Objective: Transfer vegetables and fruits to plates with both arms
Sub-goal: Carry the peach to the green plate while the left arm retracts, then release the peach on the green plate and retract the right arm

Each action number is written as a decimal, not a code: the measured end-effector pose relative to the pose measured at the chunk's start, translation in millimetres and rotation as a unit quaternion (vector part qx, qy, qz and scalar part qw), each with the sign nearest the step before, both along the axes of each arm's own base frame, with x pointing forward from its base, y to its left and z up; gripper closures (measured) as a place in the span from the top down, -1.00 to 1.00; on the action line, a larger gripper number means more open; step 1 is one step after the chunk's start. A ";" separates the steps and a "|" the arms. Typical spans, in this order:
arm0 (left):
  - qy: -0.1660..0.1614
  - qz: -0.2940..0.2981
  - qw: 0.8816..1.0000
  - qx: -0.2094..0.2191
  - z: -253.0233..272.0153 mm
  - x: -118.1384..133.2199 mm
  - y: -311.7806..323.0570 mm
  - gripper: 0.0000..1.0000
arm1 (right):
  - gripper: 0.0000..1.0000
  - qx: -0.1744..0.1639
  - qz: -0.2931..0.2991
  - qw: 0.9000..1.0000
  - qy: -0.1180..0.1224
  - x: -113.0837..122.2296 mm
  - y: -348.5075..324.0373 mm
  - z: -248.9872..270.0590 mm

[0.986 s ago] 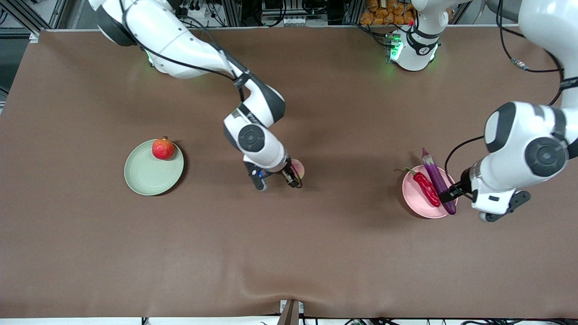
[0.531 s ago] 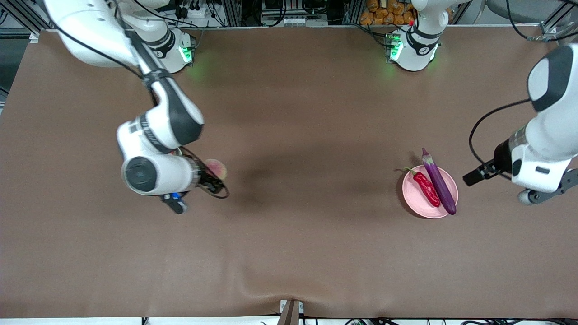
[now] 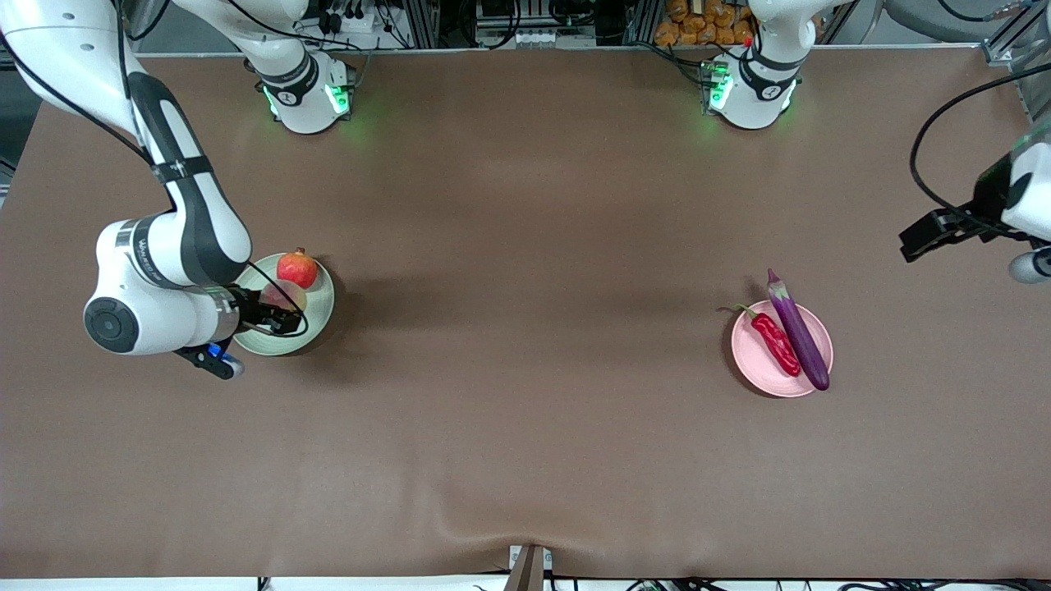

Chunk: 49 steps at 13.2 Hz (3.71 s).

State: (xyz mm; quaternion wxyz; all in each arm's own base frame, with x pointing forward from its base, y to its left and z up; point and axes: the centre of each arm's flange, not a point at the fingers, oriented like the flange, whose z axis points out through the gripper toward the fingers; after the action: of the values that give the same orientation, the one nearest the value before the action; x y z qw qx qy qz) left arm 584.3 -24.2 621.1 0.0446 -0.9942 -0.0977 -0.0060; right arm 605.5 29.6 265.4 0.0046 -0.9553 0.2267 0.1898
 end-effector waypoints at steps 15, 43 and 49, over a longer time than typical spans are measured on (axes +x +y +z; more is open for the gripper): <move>0.014 -0.035 0.997 -0.066 25.6 -55.1 69.1 1.00 | 0.99 0.000 0.029 0.997 -0.074 -16.6 -59.1 -57.5; 0.001 -0.080 0.996 -0.033 38.0 -52.8 -20.4 1.00 | 1.00 -0.008 0.233 0.956 -0.179 -80.9 -26.4 407.8; 0.003 -0.071 0.997 -0.032 46.0 -52.7 -9.8 1.00 | 1.00 -0.003 0.267 0.945 -0.188 -85.0 -33.8 418.1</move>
State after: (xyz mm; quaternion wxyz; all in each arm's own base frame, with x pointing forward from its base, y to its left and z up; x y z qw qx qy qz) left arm 531.6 -34.0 667.1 0.0125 -0.9995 -0.0273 -0.0025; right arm 520.5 -4.2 683.5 -0.0067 -0.9992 -0.0406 0.0004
